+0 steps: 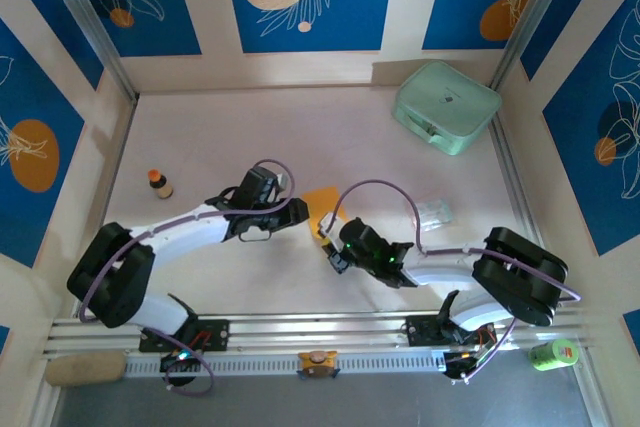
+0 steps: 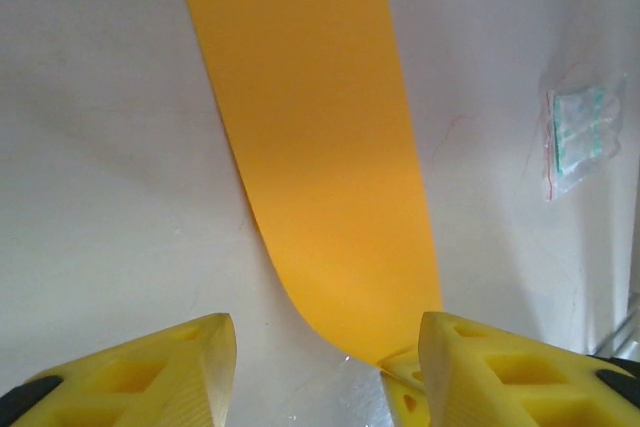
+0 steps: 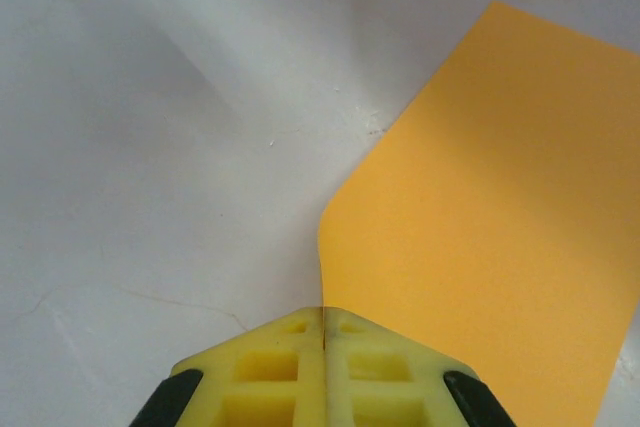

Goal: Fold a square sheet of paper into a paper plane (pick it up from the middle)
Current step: Third fold the triangle at the center of the table.

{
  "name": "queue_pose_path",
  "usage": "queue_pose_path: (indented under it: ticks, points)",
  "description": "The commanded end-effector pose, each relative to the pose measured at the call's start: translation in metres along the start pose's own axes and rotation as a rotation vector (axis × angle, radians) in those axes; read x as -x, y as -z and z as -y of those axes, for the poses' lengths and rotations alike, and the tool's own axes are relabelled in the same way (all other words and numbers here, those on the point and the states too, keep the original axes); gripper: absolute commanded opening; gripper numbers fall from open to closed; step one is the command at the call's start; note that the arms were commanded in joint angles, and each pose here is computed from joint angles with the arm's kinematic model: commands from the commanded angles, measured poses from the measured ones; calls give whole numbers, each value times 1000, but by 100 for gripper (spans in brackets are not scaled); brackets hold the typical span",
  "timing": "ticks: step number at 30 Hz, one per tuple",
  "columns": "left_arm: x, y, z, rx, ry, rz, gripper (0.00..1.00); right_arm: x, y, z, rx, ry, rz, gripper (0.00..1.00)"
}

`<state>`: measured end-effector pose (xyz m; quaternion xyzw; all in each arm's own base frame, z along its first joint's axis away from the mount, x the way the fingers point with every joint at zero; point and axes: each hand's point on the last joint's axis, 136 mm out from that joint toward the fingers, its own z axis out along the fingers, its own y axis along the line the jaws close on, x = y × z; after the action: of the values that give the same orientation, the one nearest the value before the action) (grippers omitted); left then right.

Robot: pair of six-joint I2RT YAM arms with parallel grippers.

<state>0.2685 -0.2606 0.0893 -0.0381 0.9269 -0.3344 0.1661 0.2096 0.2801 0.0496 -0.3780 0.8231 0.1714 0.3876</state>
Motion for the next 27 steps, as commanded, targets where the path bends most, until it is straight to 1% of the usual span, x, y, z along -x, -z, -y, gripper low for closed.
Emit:
queue_pose_path:
  ticks: [1,8,13,17,21,27]
  points:
    - [16,12,-1,46,-41,57,51,10,6,-5,69,-107,-15,1]
    - [28,16,8,33,-63,88,49,9,12,-5,159,-251,-90,0]
    - [34,16,16,-5,-70,94,46,14,17,-7,233,-367,-114,0]
    - [41,12,25,-44,-73,94,44,20,22,-8,297,-449,-101,0]
    - [46,2,35,-86,-71,68,40,25,25,-10,354,-499,-85,0]
    - [38,-20,43,-141,-67,-37,33,27,25,-15,424,-540,-103,0]
